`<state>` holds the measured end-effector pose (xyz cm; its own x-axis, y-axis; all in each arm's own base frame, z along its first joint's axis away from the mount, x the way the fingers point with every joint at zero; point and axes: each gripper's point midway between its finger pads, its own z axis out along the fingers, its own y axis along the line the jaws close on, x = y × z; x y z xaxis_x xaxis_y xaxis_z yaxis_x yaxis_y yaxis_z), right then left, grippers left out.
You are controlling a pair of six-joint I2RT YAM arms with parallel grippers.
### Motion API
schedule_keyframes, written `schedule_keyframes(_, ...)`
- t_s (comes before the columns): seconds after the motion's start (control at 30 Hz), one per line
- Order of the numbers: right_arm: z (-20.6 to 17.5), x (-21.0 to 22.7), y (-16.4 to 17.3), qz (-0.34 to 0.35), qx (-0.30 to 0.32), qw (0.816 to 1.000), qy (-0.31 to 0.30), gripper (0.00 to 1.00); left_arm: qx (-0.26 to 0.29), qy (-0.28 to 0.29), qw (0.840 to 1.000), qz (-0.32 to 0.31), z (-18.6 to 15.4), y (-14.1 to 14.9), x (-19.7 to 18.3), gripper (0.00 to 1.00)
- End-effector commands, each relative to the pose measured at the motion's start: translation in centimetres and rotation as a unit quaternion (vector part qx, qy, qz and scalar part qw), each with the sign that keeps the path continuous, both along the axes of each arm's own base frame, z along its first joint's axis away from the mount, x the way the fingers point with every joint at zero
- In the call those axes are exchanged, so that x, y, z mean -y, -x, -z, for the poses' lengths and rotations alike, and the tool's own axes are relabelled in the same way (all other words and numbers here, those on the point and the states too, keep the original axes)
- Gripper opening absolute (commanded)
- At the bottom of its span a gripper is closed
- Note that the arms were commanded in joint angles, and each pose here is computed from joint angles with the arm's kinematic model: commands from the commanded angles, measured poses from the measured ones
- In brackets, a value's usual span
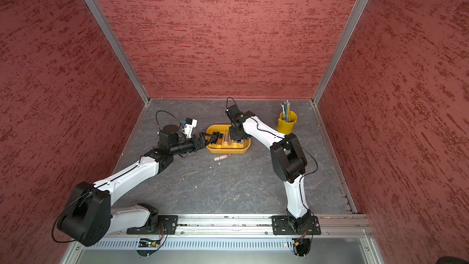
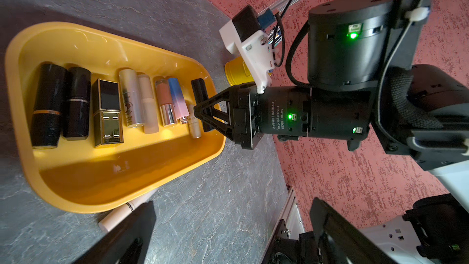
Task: Put the lipstick into the storage box
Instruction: Place the lipstick in the storage box.
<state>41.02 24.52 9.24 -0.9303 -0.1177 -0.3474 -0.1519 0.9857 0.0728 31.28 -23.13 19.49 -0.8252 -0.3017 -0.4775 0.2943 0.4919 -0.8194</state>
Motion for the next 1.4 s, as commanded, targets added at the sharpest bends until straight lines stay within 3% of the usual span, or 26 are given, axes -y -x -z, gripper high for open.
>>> schedule_keyframes(0.0,-0.2,-0.9,-1.3,0.012,0.002,0.999,-0.033,0.23,0.027,-0.006,1.000,0.001,-1.4,-0.1,0.0,1.00)
schedule_keyframes(0.57,2.4,-3.6,-2.6,0.044,-0.040,0.992,-0.108,0.23,0.028,-0.034,0.999,-0.009,-1.1,1.4,-1.6,1.00)
schedule_keyframes(0.87,3.6,-3.3,-3.2,0.069,-0.041,0.991,-0.107,0.23,0.026,-0.037,0.999,-0.016,-1.2,1.8,-2.6,1.00)
schedule_keyframes(1.37,4.8,-2.8,-3.6,0.077,-0.040,0.992,-0.090,0.35,0.024,-0.039,0.999,-0.025,-1.2,1.9,-3.4,1.00)
